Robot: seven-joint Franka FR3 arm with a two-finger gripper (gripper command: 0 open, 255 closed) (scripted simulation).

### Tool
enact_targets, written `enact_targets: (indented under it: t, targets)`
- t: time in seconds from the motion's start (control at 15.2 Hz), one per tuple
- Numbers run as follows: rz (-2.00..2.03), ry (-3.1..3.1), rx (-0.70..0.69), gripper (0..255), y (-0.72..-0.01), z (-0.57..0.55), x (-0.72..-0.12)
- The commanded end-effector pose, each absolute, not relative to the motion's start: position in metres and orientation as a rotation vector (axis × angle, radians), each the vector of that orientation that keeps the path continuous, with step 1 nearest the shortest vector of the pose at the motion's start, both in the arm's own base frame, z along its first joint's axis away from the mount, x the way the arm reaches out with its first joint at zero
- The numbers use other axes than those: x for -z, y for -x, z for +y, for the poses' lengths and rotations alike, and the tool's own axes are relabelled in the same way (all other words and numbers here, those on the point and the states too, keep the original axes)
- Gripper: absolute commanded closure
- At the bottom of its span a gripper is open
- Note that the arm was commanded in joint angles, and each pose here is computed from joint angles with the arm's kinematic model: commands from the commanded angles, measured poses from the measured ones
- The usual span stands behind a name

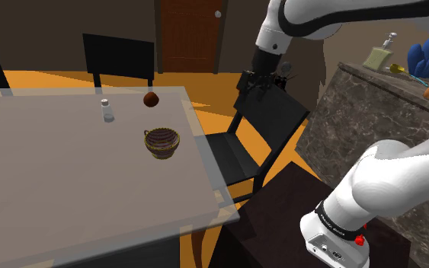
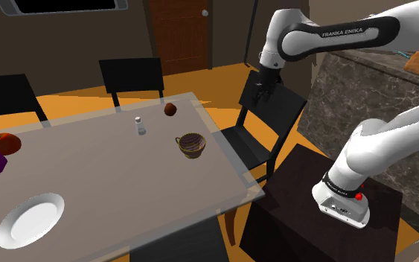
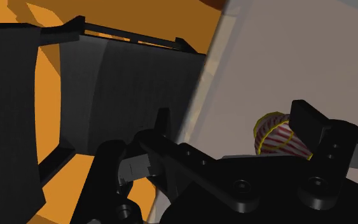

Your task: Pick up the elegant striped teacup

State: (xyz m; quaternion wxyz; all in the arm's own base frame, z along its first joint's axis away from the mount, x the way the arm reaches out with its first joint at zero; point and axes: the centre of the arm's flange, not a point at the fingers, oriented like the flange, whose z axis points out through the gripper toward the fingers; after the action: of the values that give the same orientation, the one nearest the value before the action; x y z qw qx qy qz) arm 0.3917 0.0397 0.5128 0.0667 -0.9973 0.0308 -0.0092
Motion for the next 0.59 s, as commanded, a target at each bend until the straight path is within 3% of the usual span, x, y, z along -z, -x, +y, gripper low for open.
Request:
enact_targets:
  t: [0.0, 0.53]
  targets:
    - [0.092, 3.002, 0.023, 0, -0.411, 0.05, -0.496]
    - [0.086, 2.984, -0.003, 0, -0.486, 0.09, -0.432]
